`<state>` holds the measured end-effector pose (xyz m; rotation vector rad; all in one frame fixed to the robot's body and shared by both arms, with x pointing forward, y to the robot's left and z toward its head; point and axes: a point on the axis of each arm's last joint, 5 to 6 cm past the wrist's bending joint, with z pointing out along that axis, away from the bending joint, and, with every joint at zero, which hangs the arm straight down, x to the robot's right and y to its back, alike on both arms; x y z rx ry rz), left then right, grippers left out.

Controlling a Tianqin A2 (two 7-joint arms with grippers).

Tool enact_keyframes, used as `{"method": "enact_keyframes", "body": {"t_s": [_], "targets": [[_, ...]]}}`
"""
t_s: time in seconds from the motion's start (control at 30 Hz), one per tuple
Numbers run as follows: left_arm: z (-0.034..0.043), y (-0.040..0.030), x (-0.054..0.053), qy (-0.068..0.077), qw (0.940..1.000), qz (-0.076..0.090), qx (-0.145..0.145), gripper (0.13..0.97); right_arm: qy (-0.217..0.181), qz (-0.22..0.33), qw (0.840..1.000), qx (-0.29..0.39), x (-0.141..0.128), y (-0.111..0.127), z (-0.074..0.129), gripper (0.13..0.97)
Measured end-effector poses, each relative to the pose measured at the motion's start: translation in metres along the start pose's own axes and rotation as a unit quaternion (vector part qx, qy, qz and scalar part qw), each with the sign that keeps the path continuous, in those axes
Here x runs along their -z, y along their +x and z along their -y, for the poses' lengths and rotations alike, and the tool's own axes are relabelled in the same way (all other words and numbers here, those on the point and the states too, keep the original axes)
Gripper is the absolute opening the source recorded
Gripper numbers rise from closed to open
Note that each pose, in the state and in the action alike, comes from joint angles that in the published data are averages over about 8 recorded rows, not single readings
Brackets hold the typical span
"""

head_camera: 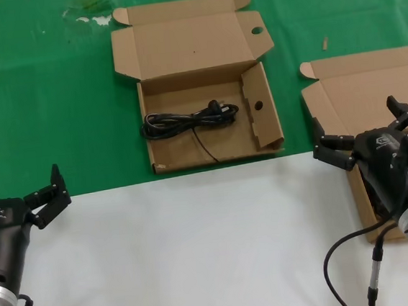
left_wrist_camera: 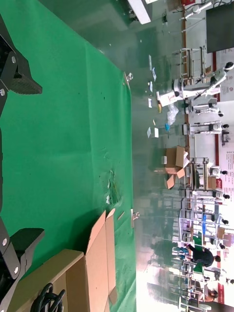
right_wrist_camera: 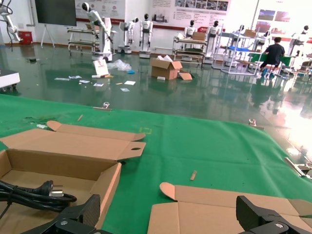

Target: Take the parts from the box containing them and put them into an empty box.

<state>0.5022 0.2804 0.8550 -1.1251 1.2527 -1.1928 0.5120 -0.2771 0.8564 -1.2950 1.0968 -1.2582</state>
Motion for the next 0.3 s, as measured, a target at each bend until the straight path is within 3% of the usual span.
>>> {"method": "enact_keyframes", "body": {"t_s": [0.3], "targets": [[0.0000, 0.0000, 0.0000, 0.000, 1.0000, 0.000, 0.000, 0.966, 0.000, 0.000, 1.000, 0.000, 0.0000, 0.0000, 0.0000, 0.966]]}}
